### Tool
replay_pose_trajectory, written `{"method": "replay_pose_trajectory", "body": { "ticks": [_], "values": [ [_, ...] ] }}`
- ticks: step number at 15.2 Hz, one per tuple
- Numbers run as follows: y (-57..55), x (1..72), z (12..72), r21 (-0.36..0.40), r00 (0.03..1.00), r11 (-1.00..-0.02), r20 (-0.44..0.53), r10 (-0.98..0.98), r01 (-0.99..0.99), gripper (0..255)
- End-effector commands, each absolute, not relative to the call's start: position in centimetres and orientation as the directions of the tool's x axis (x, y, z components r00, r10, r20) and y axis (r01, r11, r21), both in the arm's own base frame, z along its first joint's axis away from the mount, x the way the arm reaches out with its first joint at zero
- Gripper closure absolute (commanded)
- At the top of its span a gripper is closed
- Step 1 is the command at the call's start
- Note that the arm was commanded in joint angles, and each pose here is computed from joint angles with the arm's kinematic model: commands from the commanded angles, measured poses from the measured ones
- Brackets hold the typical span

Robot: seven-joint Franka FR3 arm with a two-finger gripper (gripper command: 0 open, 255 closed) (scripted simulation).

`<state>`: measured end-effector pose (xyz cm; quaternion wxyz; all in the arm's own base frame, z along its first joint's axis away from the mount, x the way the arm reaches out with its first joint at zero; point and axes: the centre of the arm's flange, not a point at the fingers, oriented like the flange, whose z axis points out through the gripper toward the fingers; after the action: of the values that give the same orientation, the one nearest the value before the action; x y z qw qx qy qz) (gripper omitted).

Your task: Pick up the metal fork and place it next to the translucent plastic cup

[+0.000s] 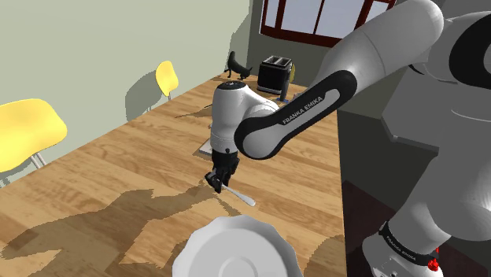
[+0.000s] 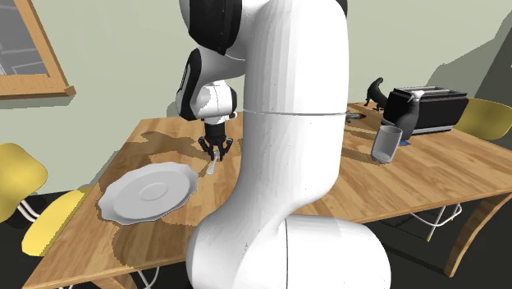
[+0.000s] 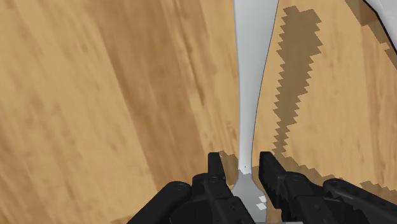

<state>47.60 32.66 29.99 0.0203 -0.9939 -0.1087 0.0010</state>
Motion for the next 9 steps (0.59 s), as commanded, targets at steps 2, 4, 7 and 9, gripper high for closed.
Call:
{"method": "replay_pose_trajectory", "body": {
  "ticks": [2,4,7,9],
  "values": [
    [32.7,47.6,30.0,-0.041,0.976,-0.976,0.002,0.216,0.216,255],
    [32.7,47.6,30.0,-0.041,0.976,-0.976,0.002,0.216,0.216,255],
    [32.7,47.6,31.6,-0.041,0.976,-0.976,0.002,0.216,0.216,255],
    [32.7,47.6,32.6,-0.041,0.976,-0.976,0.002,0.216,0.216,255]
  ]
}}
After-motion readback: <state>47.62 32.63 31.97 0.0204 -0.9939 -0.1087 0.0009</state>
